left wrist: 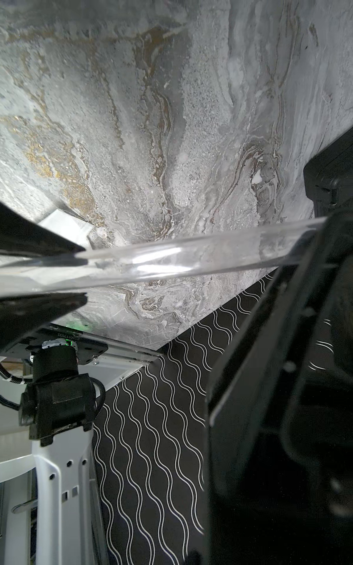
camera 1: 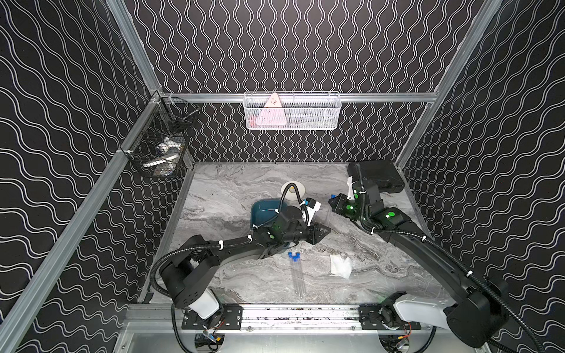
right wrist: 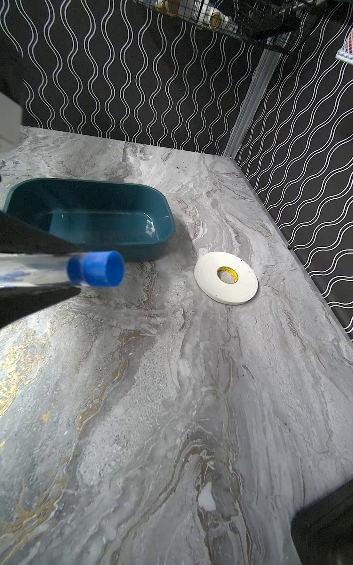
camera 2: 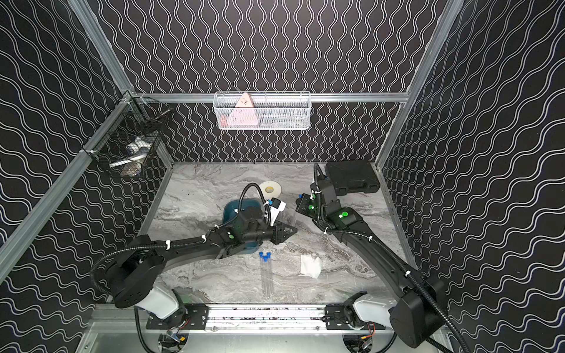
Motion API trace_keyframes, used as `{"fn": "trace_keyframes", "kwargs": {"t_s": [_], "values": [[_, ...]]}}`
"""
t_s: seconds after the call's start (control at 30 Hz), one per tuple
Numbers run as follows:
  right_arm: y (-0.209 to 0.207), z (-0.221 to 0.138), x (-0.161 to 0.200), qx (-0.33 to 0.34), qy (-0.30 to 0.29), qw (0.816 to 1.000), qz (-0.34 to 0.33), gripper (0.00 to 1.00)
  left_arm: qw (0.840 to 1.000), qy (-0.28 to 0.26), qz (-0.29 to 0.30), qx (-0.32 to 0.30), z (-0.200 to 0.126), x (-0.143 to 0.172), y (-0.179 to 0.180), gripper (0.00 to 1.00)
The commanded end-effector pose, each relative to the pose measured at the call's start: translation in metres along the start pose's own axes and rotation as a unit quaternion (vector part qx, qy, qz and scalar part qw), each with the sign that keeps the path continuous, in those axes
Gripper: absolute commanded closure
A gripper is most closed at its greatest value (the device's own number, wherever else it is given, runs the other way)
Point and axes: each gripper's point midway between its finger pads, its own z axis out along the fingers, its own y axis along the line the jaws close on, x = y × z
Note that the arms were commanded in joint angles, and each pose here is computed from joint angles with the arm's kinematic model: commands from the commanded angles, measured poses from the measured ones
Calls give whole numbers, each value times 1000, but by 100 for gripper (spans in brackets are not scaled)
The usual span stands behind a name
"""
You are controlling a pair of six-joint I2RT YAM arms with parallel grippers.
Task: Wipe the exteriors of test tubes
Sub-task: Pick up the test tube at the center of the board.
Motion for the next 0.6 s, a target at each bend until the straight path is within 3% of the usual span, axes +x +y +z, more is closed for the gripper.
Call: {"fn": "trace_keyframes", "kwargs": {"t_s": [0.0, 0.2, 0.23, 0.37, 0.4, 0.57], "values": [[6, 0, -8, -13, -19, 1000, -4, 84, 1000, -11, 12, 13, -3, -6, -8, 82], [8, -1, -8, -18, -18, 1000, -3, 82, 1000, -15, 9, 13, -2, -7, -7, 87], [8, -1, -7, -16, -17, 1000, -3, 78, 1000, -14, 7, 13, -1, -7, -7, 87], [4, -4, -7, -3, -17, 1000, -6, 32, 1000, -16, 8, 7, -2, -7, -4, 89], [1, -6, -8, 3, -18, 1000, -8, 26, 1000, -17, 8, 4, -3, -7, -3, 89], [-14, -19, -11, 39, -34, 999, -18, 17, 1000, -23, 13, -7, -10, -6, 0, 90]]}}
